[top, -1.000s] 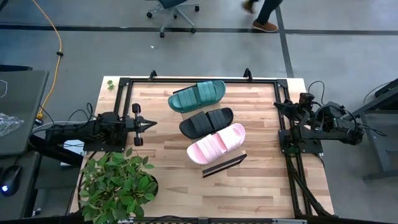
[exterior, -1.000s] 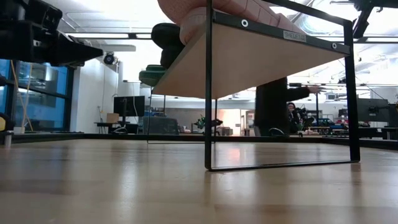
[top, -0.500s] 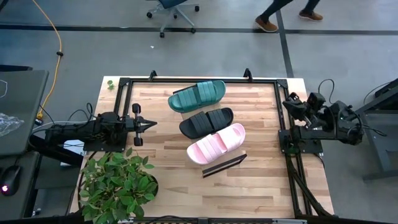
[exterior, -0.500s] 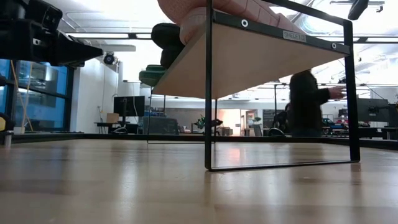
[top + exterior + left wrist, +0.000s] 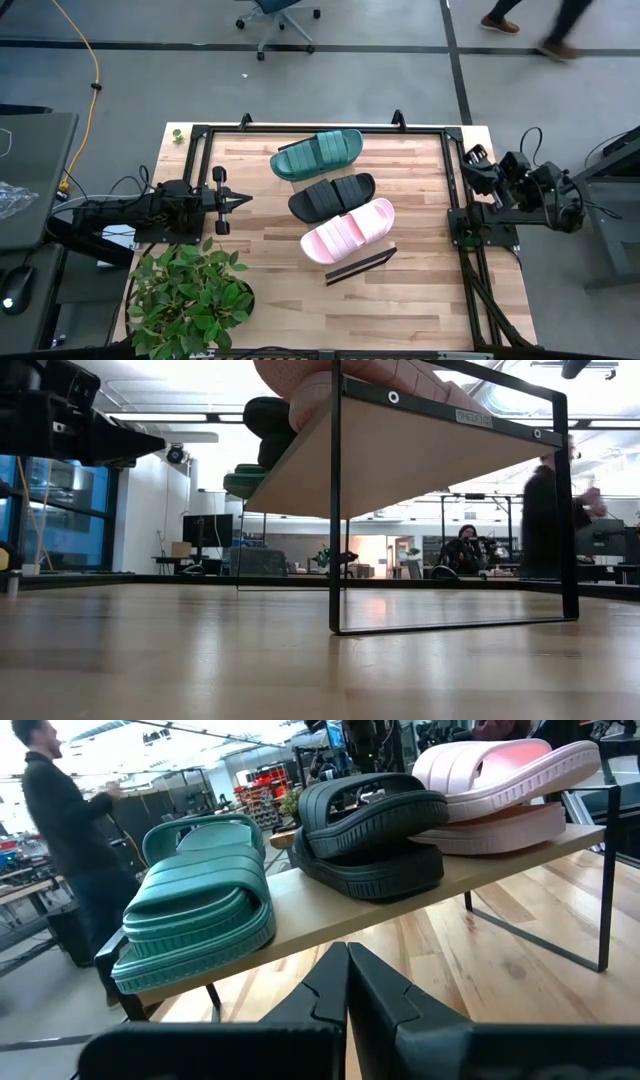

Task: Pick and place slides into the shelf
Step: Return to Home Position

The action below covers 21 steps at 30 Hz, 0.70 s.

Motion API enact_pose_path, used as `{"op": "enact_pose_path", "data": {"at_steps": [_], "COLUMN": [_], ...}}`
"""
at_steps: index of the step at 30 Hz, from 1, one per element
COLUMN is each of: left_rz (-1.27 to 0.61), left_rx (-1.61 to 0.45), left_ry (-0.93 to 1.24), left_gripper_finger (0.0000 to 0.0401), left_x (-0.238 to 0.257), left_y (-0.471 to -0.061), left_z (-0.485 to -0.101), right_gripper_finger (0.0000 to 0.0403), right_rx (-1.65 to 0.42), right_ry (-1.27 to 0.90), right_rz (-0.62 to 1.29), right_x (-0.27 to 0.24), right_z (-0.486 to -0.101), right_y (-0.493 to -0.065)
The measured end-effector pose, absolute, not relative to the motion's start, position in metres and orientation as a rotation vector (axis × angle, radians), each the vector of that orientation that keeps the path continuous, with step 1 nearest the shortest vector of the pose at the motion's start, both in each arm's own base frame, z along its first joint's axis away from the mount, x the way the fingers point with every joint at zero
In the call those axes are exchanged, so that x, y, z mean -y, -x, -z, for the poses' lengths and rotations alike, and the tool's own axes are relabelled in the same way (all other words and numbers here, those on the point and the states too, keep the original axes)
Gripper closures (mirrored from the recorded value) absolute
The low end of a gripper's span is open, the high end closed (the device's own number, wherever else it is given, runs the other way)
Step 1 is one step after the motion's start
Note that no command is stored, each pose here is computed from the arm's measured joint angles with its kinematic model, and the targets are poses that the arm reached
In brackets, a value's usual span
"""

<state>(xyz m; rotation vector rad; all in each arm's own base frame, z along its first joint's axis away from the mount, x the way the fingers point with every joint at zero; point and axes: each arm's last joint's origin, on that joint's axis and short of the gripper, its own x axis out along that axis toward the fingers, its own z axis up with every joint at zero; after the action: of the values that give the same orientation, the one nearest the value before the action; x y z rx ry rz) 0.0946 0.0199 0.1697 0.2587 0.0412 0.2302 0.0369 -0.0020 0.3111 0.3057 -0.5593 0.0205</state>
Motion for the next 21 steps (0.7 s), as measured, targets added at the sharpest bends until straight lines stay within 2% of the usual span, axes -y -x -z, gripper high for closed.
{"op": "enact_pose_path", "data": {"at_steps": [9, 21], "left_rz": [-0.23, -0.23], "left_rx": [-0.042, -0.042], "left_ry": [-0.259, -0.258], "left_gripper_finger": [0.04, 0.04], "left_x": [-0.02, -0.02], "left_y": [-0.095, -0.095], "left_z": [-0.17, -0.17], "right_gripper_finger": [0.0403, 0.0403], "right_rx": [0.563, 0.668], "right_ry": [-0.243, -0.202], "right_rz": [-0.036, -0.068], "right_x": [0.001, 0.001], "right_z": [-0.311, -0.282], "right_y": [-0.037, -0.055]}}
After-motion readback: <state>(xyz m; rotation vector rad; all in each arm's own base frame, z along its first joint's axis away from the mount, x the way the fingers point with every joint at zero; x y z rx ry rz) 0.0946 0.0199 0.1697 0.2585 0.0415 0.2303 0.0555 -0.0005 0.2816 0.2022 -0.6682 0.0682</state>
